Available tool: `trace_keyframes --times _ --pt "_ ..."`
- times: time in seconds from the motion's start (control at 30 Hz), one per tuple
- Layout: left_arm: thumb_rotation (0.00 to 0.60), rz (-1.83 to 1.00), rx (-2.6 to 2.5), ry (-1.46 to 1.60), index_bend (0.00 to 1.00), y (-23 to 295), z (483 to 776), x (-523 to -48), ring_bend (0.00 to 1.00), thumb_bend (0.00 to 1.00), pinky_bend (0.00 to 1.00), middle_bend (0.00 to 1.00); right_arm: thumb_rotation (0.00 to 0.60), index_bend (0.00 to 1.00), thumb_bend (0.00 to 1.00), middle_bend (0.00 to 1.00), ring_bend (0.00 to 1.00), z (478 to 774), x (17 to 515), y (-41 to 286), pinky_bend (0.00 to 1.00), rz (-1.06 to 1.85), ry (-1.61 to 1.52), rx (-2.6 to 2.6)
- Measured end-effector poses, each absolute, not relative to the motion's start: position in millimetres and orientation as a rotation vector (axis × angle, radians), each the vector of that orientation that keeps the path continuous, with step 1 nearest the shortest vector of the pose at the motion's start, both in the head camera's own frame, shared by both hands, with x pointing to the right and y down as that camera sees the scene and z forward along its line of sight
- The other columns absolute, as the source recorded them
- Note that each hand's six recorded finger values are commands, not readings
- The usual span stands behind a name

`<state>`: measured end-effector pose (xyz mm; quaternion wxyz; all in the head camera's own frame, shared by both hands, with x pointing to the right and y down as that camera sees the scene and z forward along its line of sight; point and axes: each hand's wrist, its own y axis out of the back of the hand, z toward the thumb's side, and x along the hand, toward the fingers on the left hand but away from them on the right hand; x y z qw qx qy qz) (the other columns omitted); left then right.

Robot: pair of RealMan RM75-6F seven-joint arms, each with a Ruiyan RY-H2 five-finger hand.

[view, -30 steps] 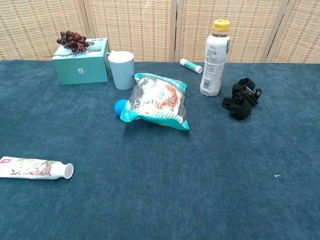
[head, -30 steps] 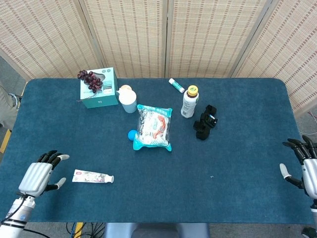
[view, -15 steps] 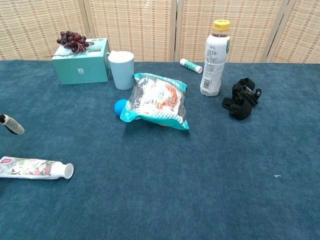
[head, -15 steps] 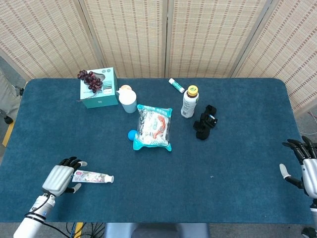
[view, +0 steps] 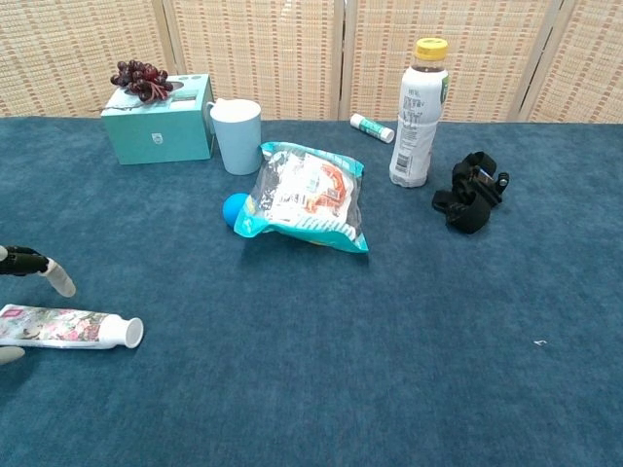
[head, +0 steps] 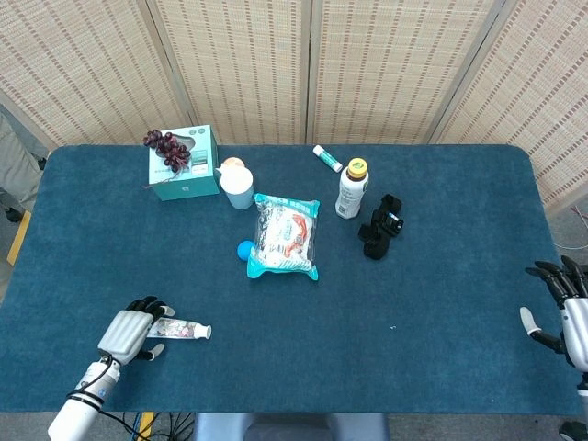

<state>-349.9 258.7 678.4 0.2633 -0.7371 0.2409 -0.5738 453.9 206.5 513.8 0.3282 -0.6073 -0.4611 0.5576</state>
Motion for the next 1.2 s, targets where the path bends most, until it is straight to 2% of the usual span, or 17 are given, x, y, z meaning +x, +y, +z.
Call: trace_keyframes --times 0.37,0.77,0.93,1.2 --pt "0.600 -1.531 -1.996 0.634 0.31 260.7 690.6 -334.3 0.11 0.22 0.14 0.22 0.600 0.26 0.29 0.21 0.11 512.6 457.7 208.6 0.21 1.468 -1.219 -1.589" --pt "0.600 -1.529 -2.009 0.670 0.36 260.4 698.9 -330.2 0.12 0.22 0.14 0.23 0.600 0.26 0.29 0.21 0.11 509.4 459.2 210.3 0.21 1.466 -1.229 -1.592" --pt "0.600 -1.533 -2.015 0.692 0.40 259.5 702.3 -331.5 0.14 0.22 0.14 0.26 0.600 0.26 0.29 0.21 0.11 508.6 458.8 210.8 0.21 1.466 -1.228 -1.591" --pt "0.600 -1.511 -2.024 0.783 0.51 255.0 703.4 -336.6 0.19 0.28 0.14 0.34 0.600 0.26 0.29 0.21 0.11 506.6 457.8 211.5 0.21 1.465 -1.229 -1.590"
